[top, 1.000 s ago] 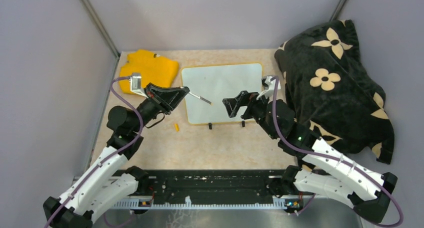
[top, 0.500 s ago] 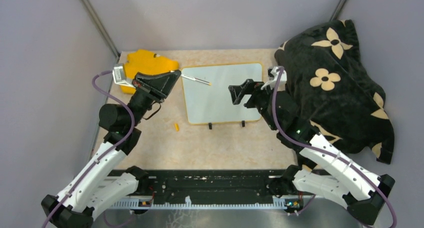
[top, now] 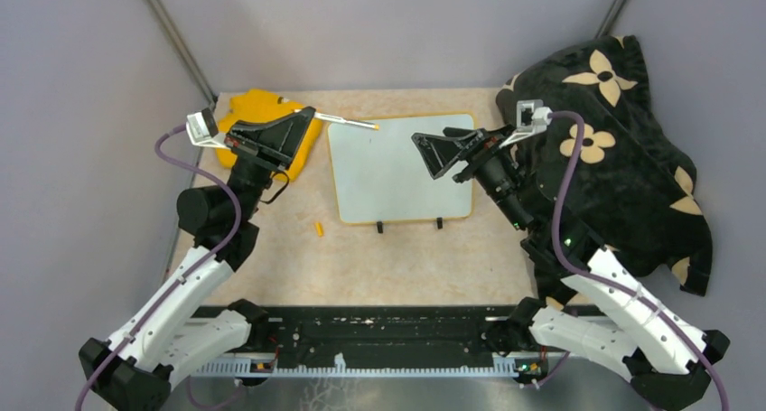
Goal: Write a sentence on the whiteboard
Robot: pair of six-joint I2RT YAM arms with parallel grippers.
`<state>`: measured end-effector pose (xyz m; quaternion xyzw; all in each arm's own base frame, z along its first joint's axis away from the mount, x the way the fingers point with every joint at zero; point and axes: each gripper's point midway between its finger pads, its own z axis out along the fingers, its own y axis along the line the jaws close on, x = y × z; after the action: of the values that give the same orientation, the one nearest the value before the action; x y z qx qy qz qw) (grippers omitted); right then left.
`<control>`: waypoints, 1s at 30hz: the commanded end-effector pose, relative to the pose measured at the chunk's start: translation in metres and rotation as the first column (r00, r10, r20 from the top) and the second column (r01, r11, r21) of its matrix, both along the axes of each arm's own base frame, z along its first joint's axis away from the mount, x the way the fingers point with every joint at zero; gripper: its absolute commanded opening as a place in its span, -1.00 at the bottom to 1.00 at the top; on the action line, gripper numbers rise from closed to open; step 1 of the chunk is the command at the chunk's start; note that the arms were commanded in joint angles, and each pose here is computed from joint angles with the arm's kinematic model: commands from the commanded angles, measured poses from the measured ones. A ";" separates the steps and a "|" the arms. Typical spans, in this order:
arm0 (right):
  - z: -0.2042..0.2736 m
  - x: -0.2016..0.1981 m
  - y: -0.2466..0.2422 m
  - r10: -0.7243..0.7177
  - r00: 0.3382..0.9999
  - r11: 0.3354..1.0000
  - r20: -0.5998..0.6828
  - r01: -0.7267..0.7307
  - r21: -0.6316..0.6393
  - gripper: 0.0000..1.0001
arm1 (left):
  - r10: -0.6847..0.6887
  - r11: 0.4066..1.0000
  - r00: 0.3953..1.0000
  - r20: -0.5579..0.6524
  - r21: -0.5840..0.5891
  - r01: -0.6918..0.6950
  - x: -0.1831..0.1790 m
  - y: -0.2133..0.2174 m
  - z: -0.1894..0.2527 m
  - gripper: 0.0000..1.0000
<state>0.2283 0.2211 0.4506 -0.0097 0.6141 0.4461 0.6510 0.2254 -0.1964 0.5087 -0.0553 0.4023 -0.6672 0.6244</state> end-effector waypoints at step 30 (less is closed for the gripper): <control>0.071 -0.082 0.054 0.424 0.849 0.887 0.315 -0.459 0.044 0.97 | 0.008 0.982 0.996 0.083 -0.189 0.008 -0.022 0.030 0.052 -1.00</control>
<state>0.1929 0.2804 0.4708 -0.1035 0.5953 0.5363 0.5894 0.2121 -0.1724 0.5496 -0.0868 0.3333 -0.6894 0.6372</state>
